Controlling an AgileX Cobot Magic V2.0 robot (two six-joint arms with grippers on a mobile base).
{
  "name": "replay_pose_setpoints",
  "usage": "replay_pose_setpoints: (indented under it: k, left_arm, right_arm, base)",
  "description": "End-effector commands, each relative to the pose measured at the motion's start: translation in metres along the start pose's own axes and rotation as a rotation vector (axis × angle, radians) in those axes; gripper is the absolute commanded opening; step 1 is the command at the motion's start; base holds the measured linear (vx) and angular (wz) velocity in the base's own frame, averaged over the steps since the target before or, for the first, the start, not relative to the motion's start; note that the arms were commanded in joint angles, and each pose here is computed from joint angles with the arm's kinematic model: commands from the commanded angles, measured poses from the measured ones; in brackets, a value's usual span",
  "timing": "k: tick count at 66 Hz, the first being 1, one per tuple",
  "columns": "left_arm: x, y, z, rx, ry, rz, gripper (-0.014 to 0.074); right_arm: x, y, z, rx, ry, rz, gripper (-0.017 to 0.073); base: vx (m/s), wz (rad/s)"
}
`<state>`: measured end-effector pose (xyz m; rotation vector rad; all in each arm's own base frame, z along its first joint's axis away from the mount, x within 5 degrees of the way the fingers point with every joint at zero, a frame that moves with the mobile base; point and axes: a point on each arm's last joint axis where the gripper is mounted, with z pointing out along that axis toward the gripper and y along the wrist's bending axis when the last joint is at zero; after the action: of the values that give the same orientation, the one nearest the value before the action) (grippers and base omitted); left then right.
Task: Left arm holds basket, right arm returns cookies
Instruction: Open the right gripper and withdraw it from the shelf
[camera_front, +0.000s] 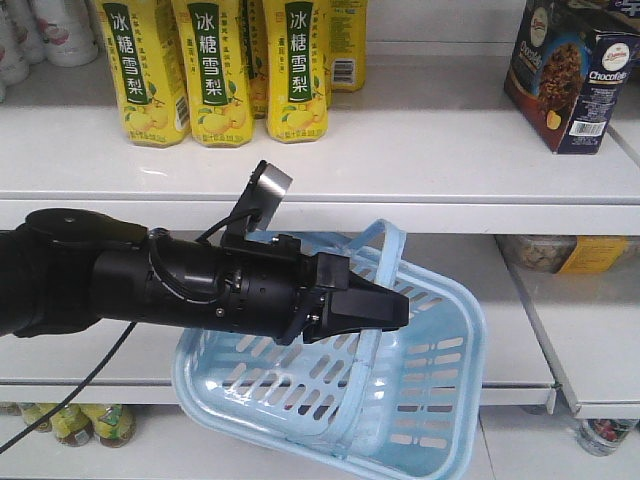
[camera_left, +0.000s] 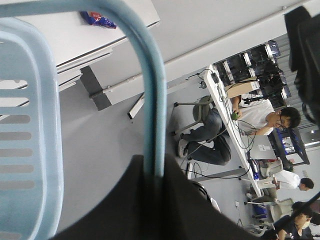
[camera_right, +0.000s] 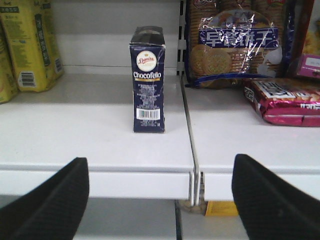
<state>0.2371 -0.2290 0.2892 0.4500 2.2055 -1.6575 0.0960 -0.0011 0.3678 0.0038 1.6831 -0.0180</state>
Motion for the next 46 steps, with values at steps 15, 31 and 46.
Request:
replay_pose_setpoints:
  k: [15, 31, 46]
  left_arm:
    - [-0.013, -0.03, -0.011, 0.1, -0.086, 0.034, -0.0006]
    - [-0.013, -0.03, -0.011, 0.099, -0.084, 0.035, -0.0006]
    - [-0.013, -0.03, -0.011, 0.099, -0.086, 0.034, -0.0006]
  right_arm:
    - [0.053, -0.002, -0.059, -0.007, -0.1, 0.039, 0.0572]
    - [0.087, -0.002, -0.062, -0.001, -0.126, 0.017, 0.0572]
    - [0.102, 0.0, -0.045, -0.013, -0.17, 0.007, 0.0572]
  base:
    - [0.0, 0.0]
    - [0.0, 0.0]
    - [0.0, 0.0]
